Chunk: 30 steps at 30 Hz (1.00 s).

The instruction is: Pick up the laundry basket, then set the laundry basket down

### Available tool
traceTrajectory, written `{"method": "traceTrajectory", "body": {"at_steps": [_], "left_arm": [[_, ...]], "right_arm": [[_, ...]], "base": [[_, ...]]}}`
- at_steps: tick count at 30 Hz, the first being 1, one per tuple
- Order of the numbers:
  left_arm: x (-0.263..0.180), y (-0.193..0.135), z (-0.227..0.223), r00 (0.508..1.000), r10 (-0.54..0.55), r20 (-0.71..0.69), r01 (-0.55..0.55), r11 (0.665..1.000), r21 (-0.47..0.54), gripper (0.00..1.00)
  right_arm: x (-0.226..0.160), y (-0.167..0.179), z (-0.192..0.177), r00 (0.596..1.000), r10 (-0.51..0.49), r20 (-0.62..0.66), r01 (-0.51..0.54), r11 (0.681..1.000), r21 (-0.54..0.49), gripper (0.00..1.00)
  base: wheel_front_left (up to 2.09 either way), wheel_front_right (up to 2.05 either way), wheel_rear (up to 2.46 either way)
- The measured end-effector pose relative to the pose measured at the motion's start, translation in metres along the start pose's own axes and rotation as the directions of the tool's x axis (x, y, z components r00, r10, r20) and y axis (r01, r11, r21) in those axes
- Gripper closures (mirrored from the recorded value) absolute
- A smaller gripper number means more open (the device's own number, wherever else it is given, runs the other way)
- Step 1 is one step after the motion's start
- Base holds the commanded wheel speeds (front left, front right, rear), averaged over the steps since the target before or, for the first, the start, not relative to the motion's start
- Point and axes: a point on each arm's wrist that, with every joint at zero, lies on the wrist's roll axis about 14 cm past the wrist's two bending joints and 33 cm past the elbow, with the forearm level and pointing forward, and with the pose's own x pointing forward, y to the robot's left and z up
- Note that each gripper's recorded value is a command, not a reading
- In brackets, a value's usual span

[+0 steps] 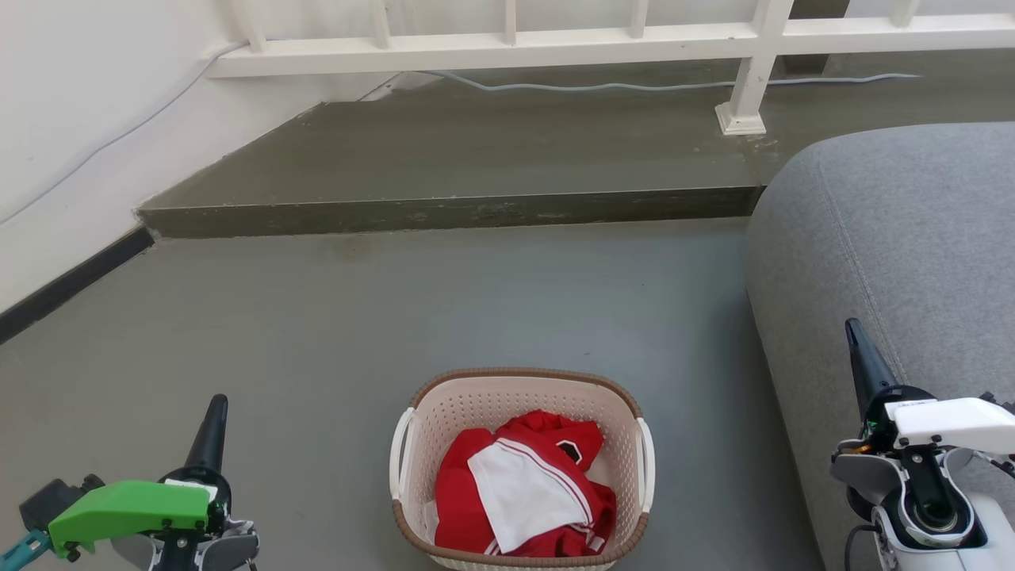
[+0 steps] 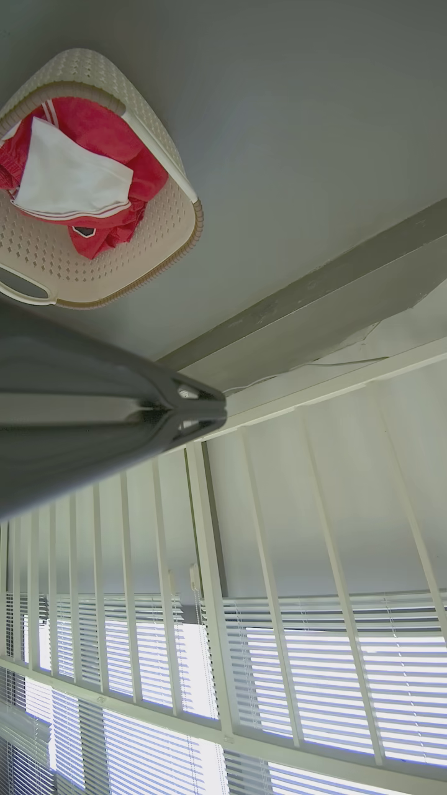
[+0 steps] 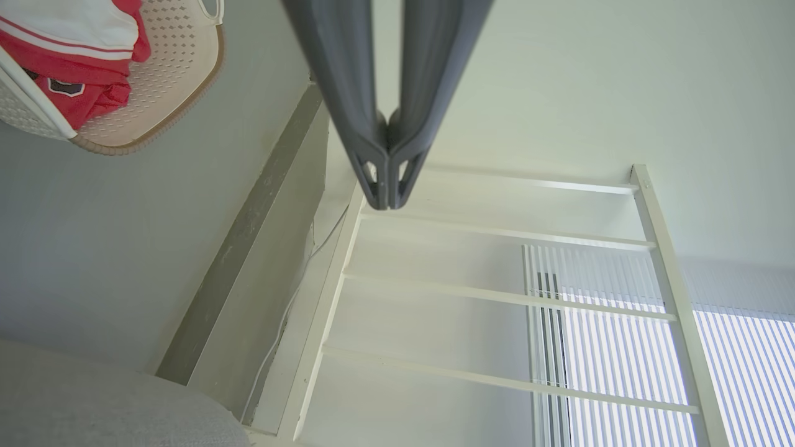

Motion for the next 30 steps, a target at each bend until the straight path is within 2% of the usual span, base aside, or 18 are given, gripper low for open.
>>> {"method": "traceTrajectory", "body": {"at_steps": [16, 30], "left_arm": [[-0.003, -0.004, 0.013, 0.999, -0.019, 0.026, 0.024, 0.981, -0.195, 1.0], [0.0, -0.009, 0.015, 0.999, -0.034, 0.031, 0.039, 0.98, -0.197, 1.0]], "right_arm": [[0.0, 0.006, 0.012, 0.999, 0.038, 0.02, -0.041, 0.977, 0.211, 1.0], [0.0, 0.005, 0.012, 0.999, 0.036, 0.018, -0.04, 0.975, 0.221, 1.0]], "base": [[0.0, 0.0, 0.0], [0.0, 0.0, 0.0]]}}
